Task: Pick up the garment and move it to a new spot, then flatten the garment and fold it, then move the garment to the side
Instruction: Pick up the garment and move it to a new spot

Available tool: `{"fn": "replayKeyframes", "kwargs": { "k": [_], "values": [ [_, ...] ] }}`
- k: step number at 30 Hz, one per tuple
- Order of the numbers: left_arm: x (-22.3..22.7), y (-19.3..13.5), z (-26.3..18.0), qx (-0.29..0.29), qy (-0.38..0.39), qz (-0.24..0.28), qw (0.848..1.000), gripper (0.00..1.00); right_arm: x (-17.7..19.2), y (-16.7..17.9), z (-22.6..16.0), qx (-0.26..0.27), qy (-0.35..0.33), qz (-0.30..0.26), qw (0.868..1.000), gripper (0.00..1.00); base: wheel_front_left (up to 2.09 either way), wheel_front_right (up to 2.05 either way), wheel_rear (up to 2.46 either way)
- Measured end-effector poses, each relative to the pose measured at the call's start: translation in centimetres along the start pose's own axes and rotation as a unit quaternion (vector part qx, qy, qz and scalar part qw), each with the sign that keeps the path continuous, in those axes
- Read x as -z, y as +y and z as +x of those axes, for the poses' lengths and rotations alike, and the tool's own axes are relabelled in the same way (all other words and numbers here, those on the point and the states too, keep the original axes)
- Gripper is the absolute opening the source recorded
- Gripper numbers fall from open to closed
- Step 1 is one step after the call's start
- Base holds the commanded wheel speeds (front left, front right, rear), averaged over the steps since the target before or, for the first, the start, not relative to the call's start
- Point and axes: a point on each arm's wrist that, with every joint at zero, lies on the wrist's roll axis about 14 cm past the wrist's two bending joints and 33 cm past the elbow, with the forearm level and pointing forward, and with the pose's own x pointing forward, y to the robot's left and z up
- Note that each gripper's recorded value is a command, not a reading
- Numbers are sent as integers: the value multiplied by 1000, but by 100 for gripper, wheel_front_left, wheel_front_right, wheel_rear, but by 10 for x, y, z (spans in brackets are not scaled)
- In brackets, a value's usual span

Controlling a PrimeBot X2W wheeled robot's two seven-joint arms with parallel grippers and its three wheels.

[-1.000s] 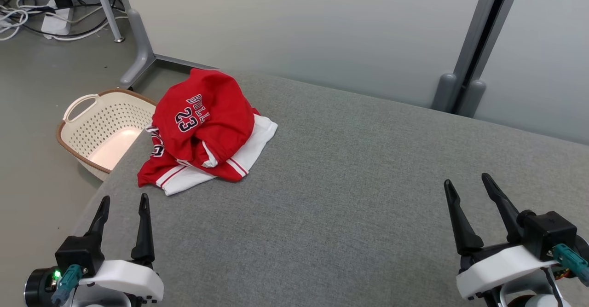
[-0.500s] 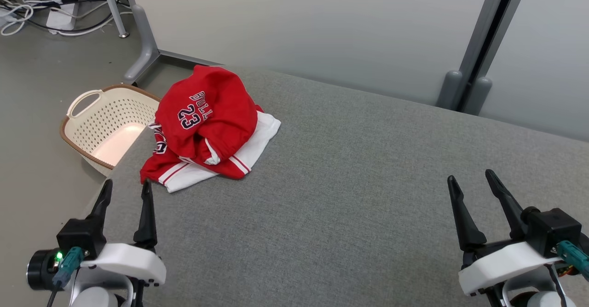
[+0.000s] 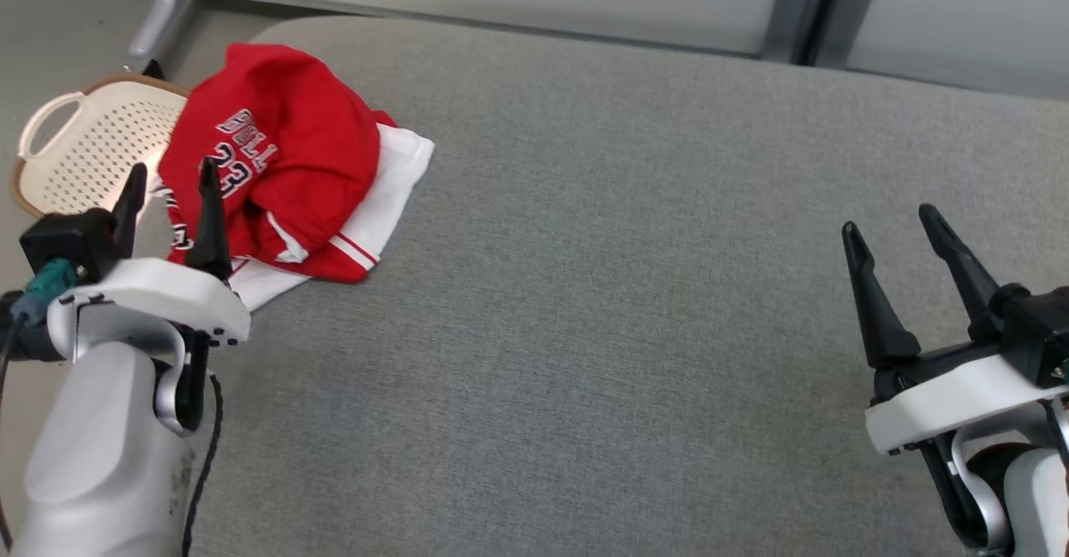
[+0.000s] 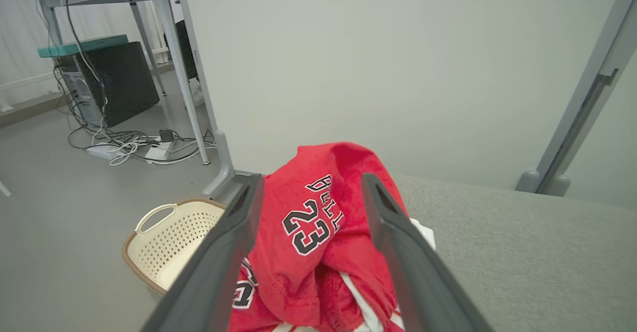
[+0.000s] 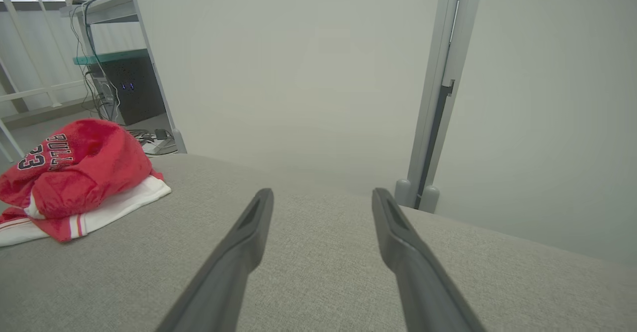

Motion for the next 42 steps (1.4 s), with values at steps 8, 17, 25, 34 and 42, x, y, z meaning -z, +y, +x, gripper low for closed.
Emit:
{"fn": "replayKeyframes", "kwargs": {
  "k": [8, 17, 25, 34, 42],
  "values": [
    [72, 5, 48, -10, 144, 34, 989, 100, 31, -40, 2, 39, 32, 8, 999, 100, 0, 0, 0],
    [89, 12, 69, -30, 156, 40, 987, 0, 43, -64, -10, 78, 40, 15, 996, 100, 0, 0, 0],
    [14, 5, 79, 0, 34, 56, 998, 0, 18, -64, -23, 95, 5, 14, 995, 100, 0, 0, 0],
    [-41, -43, 26, 80, -82, 71, 991, 0, -3, -55, -63, 118, -14, 14, 993, 100, 0, 0, 0],
    [-41, -119, -41, 177, -86, 40, 980, 0, -14, -57, -116, 159, -25, 13, 987, 100, 0, 0, 0]
  ]
}}
